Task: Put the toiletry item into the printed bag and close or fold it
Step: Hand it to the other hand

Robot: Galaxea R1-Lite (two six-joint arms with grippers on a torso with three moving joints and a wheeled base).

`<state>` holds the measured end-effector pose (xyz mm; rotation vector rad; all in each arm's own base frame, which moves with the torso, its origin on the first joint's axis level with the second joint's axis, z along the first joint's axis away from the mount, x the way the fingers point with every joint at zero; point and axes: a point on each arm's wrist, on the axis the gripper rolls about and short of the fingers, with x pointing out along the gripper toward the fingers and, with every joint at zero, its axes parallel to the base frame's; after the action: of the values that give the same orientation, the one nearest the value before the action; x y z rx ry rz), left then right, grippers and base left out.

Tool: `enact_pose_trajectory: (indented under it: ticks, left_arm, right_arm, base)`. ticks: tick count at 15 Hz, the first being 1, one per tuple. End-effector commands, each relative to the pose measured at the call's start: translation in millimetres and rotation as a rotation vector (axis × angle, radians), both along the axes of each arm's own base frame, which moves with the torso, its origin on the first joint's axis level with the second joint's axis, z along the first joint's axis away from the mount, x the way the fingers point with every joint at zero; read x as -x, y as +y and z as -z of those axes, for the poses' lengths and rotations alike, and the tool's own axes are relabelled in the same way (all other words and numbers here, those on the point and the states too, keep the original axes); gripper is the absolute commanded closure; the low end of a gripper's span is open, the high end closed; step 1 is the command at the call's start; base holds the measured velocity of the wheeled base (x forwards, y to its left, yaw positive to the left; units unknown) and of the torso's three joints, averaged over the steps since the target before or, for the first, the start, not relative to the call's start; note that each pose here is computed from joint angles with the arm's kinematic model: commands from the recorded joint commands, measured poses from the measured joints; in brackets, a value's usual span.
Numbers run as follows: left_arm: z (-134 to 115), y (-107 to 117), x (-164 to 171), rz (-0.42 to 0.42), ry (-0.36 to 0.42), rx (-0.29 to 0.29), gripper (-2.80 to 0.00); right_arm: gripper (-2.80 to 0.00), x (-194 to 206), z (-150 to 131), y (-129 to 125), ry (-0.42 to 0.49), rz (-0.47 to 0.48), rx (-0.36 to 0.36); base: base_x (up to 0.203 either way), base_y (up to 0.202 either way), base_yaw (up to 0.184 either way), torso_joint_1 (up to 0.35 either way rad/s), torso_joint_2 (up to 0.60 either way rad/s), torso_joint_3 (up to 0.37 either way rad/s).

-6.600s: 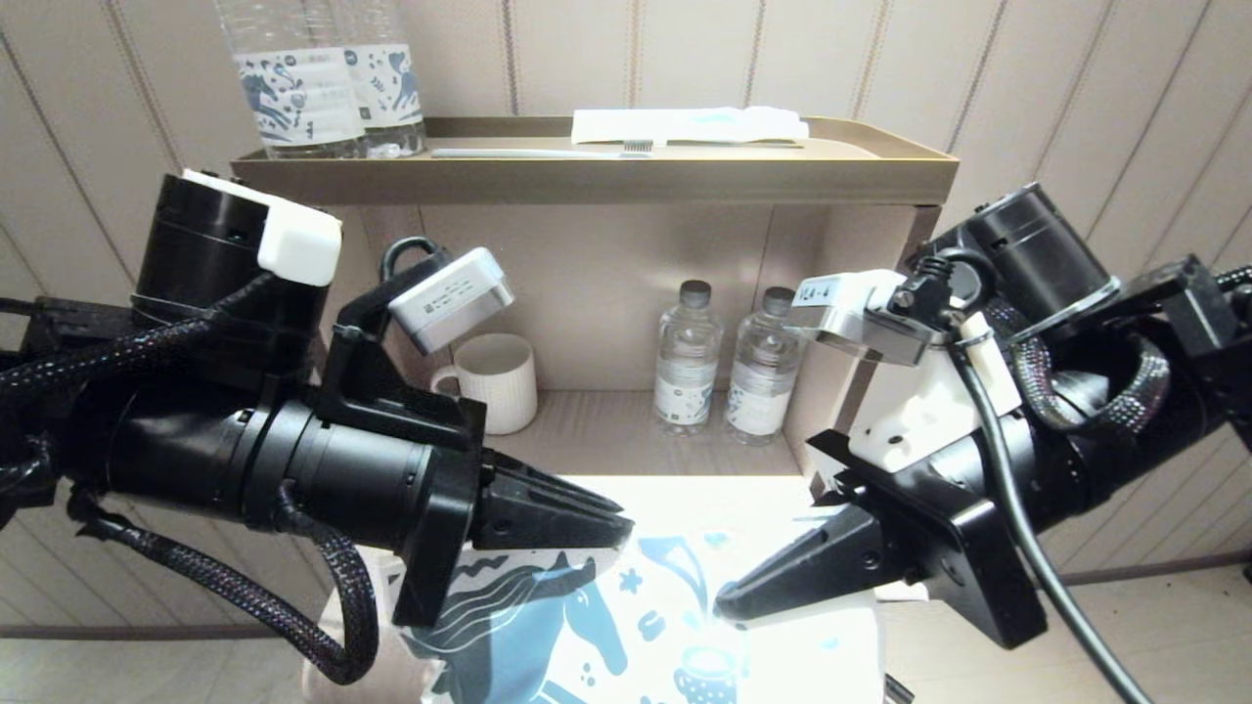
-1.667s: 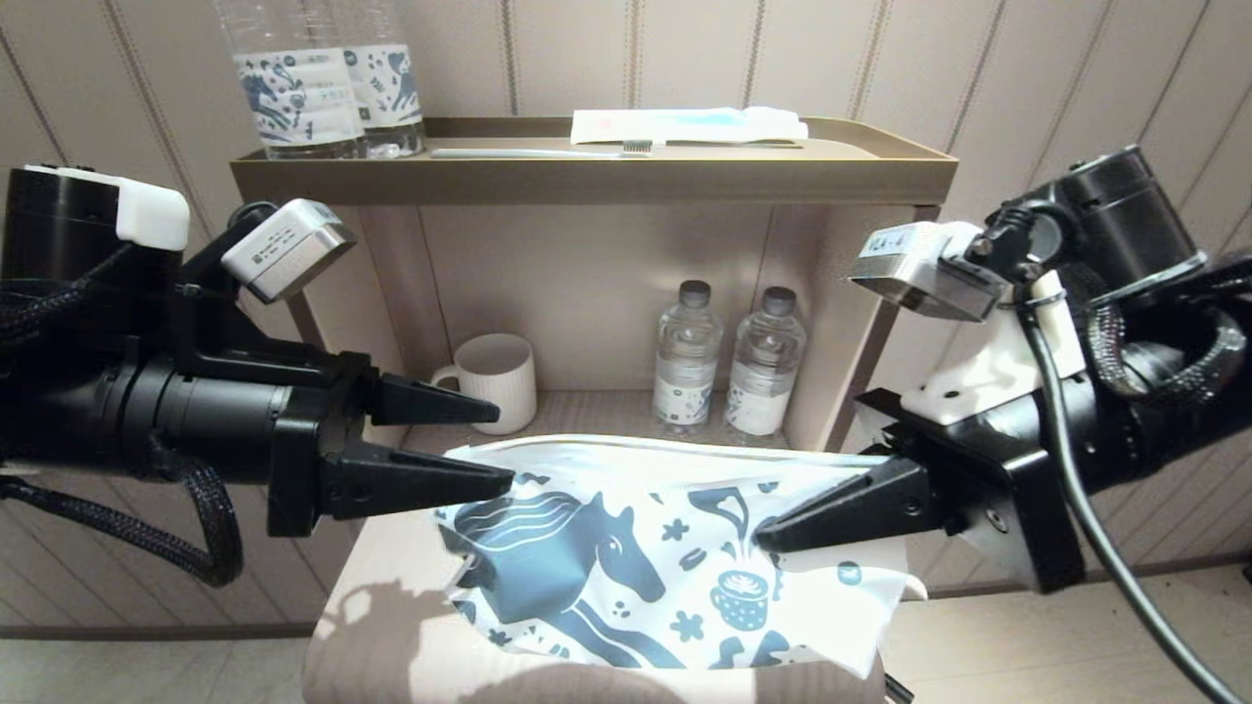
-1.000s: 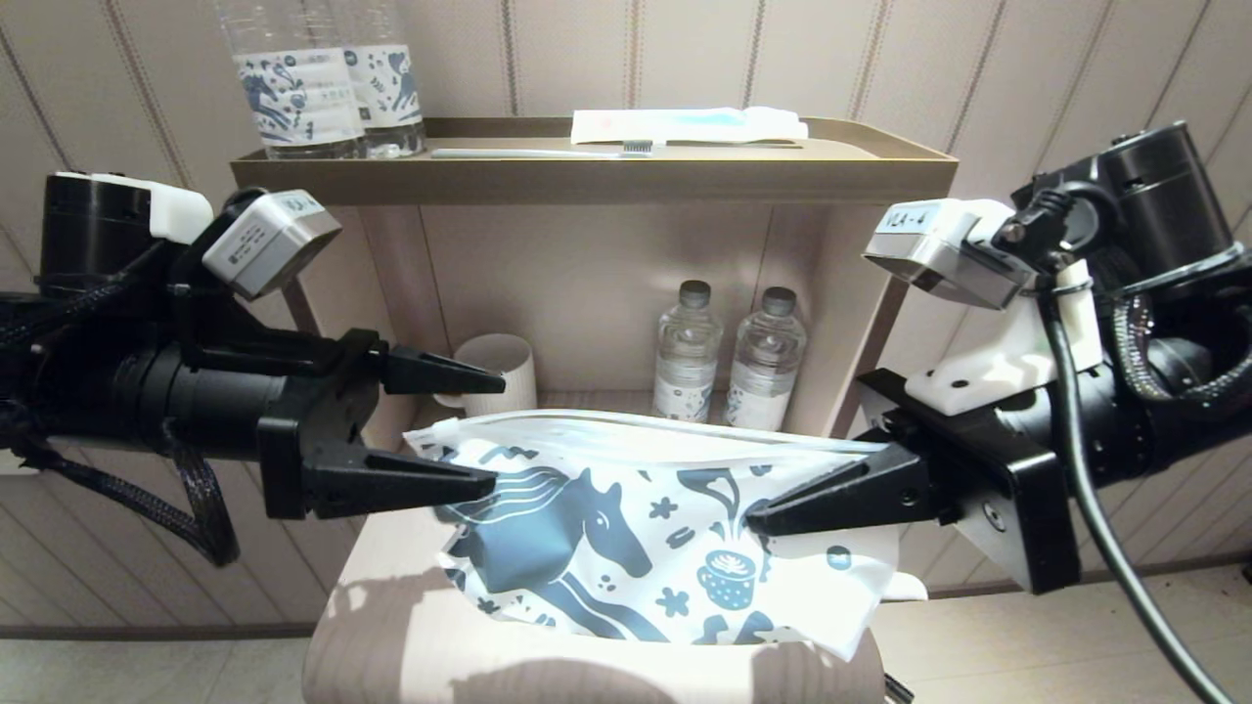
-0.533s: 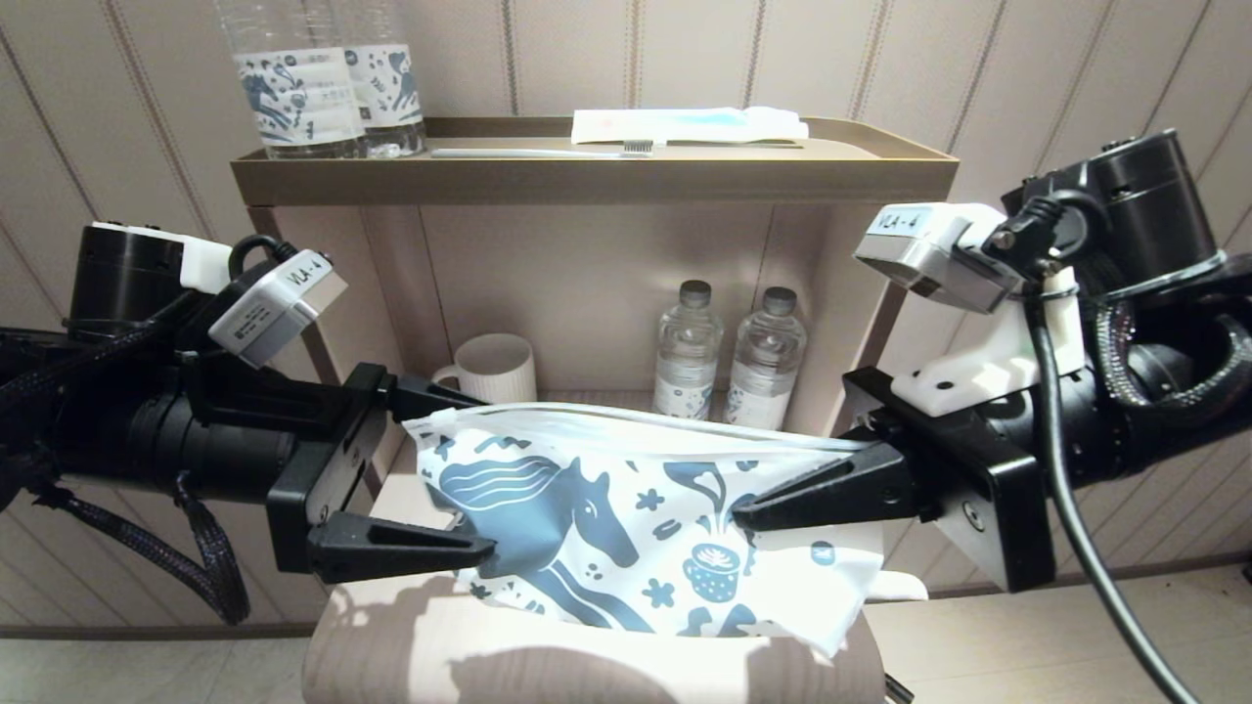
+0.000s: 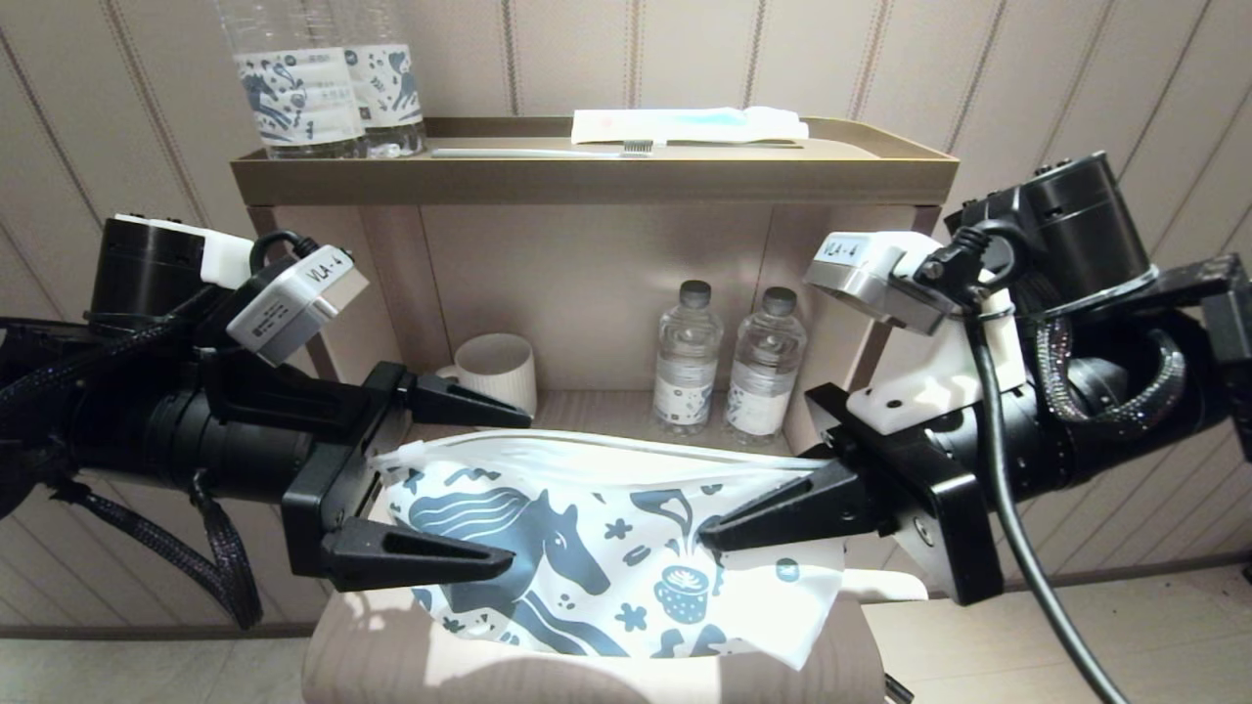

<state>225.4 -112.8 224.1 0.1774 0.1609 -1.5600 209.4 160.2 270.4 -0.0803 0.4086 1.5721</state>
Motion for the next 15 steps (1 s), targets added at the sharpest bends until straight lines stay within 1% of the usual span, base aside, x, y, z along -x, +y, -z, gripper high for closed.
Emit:
enact_pose_trajectory:
  ticks: [1,15]
  left_arm:
    - [3.8,-1.6,1.2,0.013,0.011,-0.003,-2.80]
    - [10.3,-2.3,-1.3,0.010,0.034,-0.013,-2.80]
  right_arm:
    - [0.00,-2.1,0.6,1.6,-0.001,-0.006,-0.005]
    - [0.00,0.1,-3.0,0.6,-0.013,-0.008,-0.013]
  base:
    - [0.000,0.000,0.000,0.000,0.00,0.000]
    - [0.000,0.000,0.000,0.000,0.00,0.000]
